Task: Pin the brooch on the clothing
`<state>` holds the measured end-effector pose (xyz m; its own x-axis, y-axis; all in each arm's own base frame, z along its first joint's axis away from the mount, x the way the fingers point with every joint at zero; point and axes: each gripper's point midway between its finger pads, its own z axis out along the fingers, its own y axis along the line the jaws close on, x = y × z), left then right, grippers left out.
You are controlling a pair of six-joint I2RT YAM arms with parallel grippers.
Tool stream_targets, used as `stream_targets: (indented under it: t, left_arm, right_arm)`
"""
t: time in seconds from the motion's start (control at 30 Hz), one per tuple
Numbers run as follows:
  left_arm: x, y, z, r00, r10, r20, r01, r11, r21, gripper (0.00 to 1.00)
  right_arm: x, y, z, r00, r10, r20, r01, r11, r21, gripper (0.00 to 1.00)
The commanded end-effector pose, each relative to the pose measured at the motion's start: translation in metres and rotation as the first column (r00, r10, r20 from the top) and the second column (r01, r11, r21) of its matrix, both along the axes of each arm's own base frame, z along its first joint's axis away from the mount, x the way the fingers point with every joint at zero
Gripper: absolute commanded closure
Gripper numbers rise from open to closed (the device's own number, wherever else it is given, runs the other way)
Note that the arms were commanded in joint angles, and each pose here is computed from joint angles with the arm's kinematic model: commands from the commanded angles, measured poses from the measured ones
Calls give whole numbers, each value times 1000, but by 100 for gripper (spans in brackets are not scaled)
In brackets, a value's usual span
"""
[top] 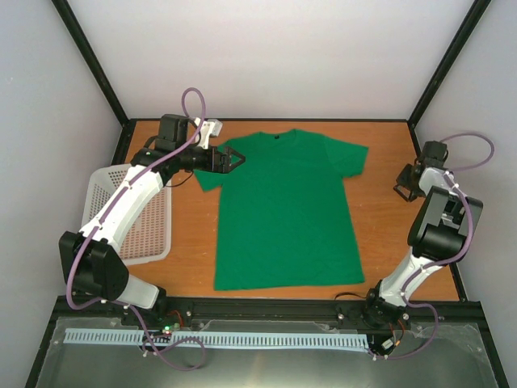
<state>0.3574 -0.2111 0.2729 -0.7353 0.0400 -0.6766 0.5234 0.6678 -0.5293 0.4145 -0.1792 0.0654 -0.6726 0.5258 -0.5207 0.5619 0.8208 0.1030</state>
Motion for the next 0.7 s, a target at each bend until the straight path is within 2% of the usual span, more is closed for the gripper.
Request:
stream_targets:
  t: [0.0,0.1,0.2,0.33,0.43,0.5,0.57,0.67]
  left_arm:
    - [8,1,6,1000,6,10,-6,1000,1,0]
    - [13,2,4,1000,11,16,-11,1000,14,0]
    - [13,1,-4,1000,-6,20,6,1000,23,0]
    - [-6,-10,-4,994,-97,59,100,993,-54,0]
    - [-19,-16,0,985,-152,85,161,981,-106,0]
    - [-22,-14,-5,988,-139,73,146,983,-115,0]
    - [-22,-11,-7,994,-100,45,105,988,-115,0]
    - [-31,-11,-8,996,-84,3,83,985,-154,0]
  right_arm:
    - [-3,31,27,994,105,32,-105,994,6,60]
    - [-5,75,39,976,213,56,-215,976,38,59]
    - [-8,130,48,935,341,102,-351,930,109,59]
    - [-30,217,52,852,491,179,-522,820,235,58]
    - [-47,271,56,800,533,276,-600,711,367,58]
    - [-55,291,51,783,552,287,-622,675,398,58]
    - [-59,297,43,765,587,266,-643,665,381,58]
    - [-57,293,41,744,629,227,-666,666,337,51]
